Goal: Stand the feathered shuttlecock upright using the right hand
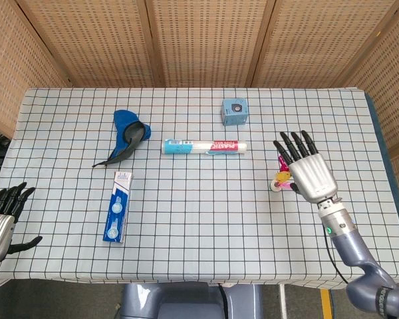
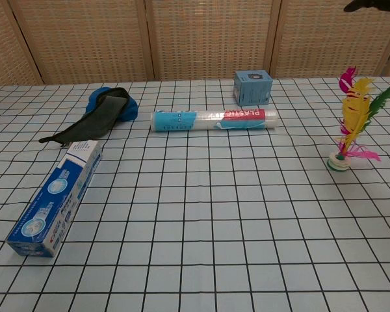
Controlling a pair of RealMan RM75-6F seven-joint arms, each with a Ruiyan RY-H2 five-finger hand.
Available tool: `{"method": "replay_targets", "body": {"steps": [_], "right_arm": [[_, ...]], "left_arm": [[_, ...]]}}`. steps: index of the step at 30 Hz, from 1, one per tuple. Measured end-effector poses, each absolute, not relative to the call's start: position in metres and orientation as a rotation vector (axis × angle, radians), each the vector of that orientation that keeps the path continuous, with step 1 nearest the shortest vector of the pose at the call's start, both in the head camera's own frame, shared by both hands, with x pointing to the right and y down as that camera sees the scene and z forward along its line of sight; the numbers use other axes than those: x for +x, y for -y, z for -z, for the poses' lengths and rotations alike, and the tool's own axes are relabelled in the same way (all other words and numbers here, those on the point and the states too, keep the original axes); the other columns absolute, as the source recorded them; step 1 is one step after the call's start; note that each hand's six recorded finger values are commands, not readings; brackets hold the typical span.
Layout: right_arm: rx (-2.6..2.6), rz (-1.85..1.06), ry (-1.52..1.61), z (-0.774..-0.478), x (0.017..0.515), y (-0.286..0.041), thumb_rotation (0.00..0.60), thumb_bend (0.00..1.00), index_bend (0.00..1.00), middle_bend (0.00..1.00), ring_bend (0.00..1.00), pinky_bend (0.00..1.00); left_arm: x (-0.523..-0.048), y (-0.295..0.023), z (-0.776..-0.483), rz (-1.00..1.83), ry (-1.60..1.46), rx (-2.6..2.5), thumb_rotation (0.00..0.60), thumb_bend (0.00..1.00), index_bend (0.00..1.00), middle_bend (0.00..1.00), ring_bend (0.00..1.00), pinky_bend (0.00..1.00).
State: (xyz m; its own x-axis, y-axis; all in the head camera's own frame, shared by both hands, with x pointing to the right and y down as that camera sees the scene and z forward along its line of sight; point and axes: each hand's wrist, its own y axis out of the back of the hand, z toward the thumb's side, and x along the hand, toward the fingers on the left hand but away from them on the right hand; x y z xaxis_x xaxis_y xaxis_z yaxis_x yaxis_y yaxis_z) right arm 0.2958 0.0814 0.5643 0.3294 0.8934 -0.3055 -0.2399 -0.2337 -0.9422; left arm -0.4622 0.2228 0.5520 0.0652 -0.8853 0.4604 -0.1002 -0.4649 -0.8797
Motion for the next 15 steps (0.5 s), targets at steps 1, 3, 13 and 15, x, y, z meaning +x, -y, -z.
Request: {"method": "replay_targets", "body": {"steps": [1, 3, 13, 15], "right_arm": [[-1.415, -1.206, 0.68, -0.558, 0.303, -0.085, 0.6, 0.0, 0.0, 0.0, 0.0, 0.0], [-1.431, -1.208, 0.738, -0.55, 0.315, -0.094, 0.6, 0.0, 0.0, 0.0, 0.0, 0.0], [-1.471, -1.281, 0.935, -0.532, 0.399, -0.177, 0.6, 0.0, 0.0, 0.0, 0.0, 0.0], [-1.477, -1.291, 0.951, -0.534, 0.407, -0.189, 0.6, 0.0, 0.0, 0.0, 0.0, 0.0]], "left_arm": [[-0.463, -0.223, -0.552, 1.467, -0.999, -1.665, 0.6, 0.0, 0.0, 0.0, 0.0, 0.0], [-0.465, -0.222, -0.551, 1.46, -1.011, -1.664, 0.6, 0.0, 0.0, 0.0, 0.0, 0.0], [-0.467, -0.222, -0.539, 1.407, -1.051, -1.653, 0.6, 0.0, 0.0, 0.0, 0.0, 0.0], [-0.466, -0.224, -0.538, 1.398, -1.048, -1.657, 0.6, 0.0, 0.0, 0.0, 0.0, 0.0]]}}
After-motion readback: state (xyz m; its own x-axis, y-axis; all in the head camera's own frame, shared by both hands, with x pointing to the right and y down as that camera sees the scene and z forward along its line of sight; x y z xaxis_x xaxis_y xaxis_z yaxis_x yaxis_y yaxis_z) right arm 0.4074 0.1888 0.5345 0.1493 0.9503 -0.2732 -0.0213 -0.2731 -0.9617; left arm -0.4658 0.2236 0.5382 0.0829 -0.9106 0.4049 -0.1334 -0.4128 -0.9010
